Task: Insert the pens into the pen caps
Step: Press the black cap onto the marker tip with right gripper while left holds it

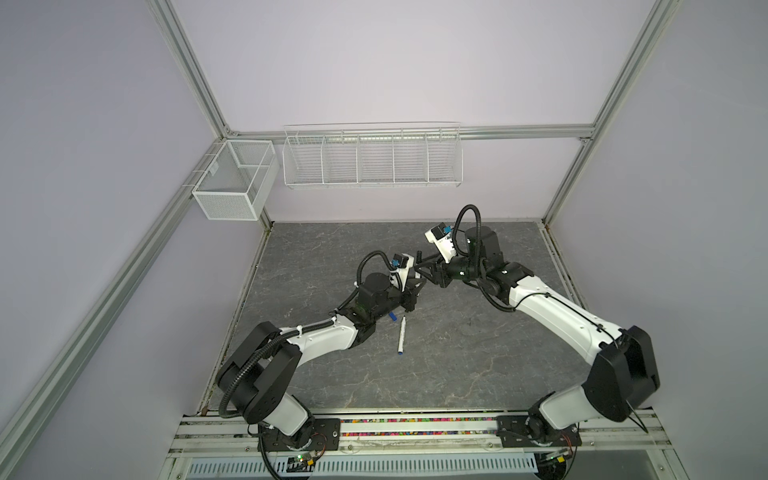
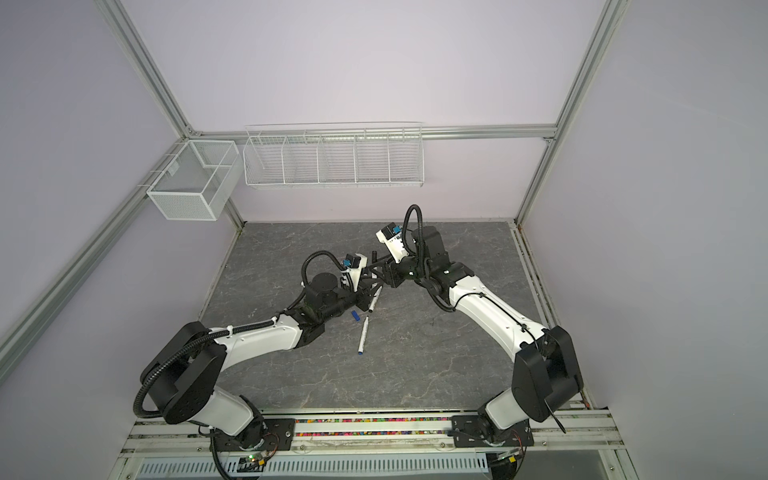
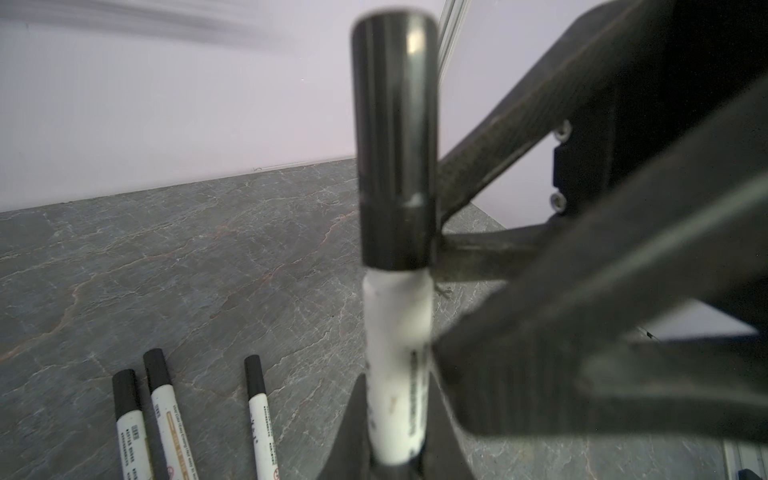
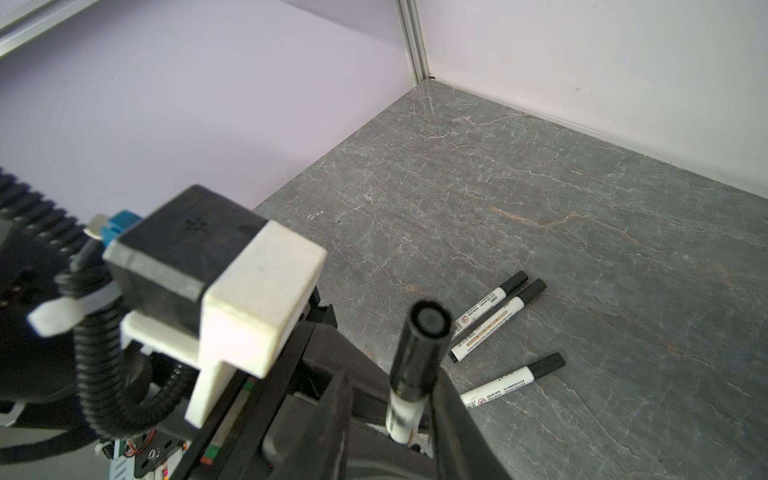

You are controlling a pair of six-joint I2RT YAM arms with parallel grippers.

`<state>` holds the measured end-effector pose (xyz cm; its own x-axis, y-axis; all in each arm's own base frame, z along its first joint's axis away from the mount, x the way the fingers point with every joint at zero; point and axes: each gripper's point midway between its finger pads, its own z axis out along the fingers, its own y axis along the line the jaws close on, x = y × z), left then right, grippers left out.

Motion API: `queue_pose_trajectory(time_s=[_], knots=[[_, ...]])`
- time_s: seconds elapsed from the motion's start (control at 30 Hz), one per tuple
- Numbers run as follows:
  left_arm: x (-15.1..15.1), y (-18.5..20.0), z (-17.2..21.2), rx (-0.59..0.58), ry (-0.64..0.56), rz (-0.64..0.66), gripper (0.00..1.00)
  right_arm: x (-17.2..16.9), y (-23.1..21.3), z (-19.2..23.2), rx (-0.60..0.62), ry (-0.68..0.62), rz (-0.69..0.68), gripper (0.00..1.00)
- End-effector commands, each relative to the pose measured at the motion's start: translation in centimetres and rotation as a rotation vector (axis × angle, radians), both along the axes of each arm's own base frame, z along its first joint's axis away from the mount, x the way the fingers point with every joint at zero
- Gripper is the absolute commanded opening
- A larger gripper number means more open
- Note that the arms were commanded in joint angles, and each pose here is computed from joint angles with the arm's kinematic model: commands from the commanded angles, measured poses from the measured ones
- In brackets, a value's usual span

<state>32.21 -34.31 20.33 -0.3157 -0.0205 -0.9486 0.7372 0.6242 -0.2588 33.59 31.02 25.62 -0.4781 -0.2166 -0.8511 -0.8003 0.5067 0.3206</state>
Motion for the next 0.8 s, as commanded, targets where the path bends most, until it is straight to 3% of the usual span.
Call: queue_pose_trajectory(time_s=[0.0, 0.47, 0.77], knots=[[0.6, 0.0, 5.7, -0.089, -0.146, 0.033, 0.00, -3.2, 0.6, -1.6, -0.023, 0.109, 0.085, 0.37], [0.0, 0.4, 5.6, -0.059, -0.184, 0.046, 0.00, -1.3, -2.0, -2.1, -0.042, 0.103, -0.045, 0.37], [0.0, 0.3, 3.1, -0.024, -0.142, 0.054, 0.00, -0.9, -2.8, 1.0, -0.001, 0.026, -0.080, 0.37]])
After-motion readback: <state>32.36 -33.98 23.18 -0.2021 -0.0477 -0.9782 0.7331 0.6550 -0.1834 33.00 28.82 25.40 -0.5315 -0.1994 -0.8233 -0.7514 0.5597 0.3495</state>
